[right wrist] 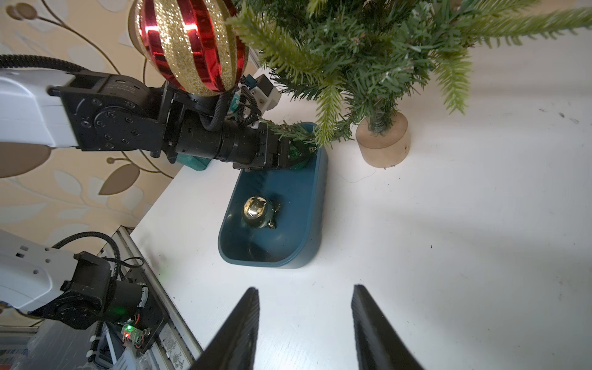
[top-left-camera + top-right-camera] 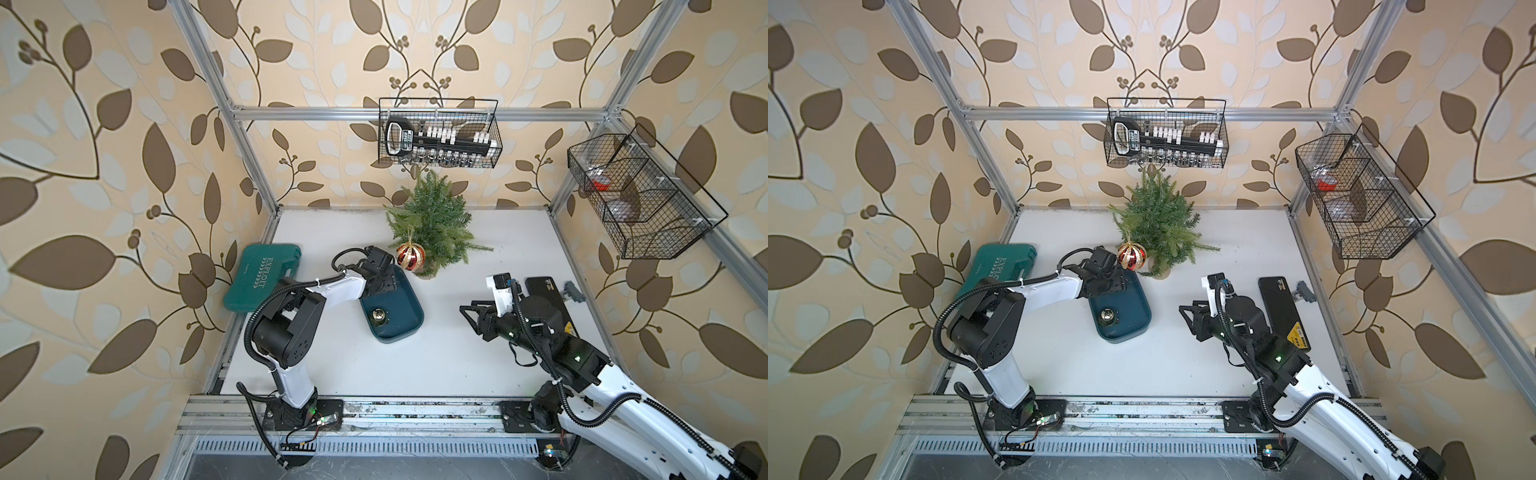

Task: Decorate the small christmas tree with ornaments
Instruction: Pick up an ornament from the container.

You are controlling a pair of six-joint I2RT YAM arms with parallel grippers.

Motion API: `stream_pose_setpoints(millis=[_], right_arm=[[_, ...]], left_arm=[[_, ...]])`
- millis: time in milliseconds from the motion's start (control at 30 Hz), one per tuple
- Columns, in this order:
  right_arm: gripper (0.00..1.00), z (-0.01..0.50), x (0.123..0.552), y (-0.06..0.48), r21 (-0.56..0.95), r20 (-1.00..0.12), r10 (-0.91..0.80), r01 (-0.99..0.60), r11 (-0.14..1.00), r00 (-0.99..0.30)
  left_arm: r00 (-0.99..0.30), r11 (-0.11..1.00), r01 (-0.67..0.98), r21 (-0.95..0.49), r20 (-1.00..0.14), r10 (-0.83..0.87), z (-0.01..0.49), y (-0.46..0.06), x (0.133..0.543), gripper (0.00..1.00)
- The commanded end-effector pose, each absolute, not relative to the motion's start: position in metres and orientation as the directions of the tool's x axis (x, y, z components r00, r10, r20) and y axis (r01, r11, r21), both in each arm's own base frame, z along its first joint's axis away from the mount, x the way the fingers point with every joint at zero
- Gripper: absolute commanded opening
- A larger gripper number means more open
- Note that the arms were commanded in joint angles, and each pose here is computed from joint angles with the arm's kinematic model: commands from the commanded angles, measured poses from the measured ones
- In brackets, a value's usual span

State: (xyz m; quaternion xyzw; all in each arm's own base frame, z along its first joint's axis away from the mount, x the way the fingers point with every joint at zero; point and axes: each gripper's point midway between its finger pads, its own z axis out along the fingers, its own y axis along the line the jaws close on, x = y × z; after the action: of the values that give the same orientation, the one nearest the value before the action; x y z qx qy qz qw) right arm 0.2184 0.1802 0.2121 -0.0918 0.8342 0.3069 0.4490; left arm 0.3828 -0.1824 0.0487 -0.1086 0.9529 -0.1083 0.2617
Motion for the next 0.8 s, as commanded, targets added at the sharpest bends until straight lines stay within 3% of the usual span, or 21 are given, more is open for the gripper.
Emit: stream_pose_setpoints(millis=[0,267,633,767], right_arm=[[0.47,0.209,0.219,0.178,0.433,-0.806,0.133,-0.419,0.798,-0.577],[0.47,0.207,0.219,0.178,0.424,-0.808,0.126,-0.421,0.802,-0.575],[0.46,0.21,0.219,0.178,0.423,-0.81,0.125,-0.424,0.801,-0.573],[0.46,0.21,0.219,0.178,0.426,-0.81,0.128,-0.423,0.8,-0.573]], left_arm=[[-0.806,0.954,-0.149,-0.261,-0.527,-0.27,0.064,-0.18,0.391,0.79],[-0.792,0.955,-0.126,-0.267,-0.553,-0.259,0.065,-0.185,0.402,0.78],[-0.803,0.956,-0.137,-0.259,-0.536,-0.26,0.056,-0.186,0.402,0.61],[-0.798,0.955,-0.139,-0.261,-0.541,-0.265,0.062,-0.183,0.399,0.6]])
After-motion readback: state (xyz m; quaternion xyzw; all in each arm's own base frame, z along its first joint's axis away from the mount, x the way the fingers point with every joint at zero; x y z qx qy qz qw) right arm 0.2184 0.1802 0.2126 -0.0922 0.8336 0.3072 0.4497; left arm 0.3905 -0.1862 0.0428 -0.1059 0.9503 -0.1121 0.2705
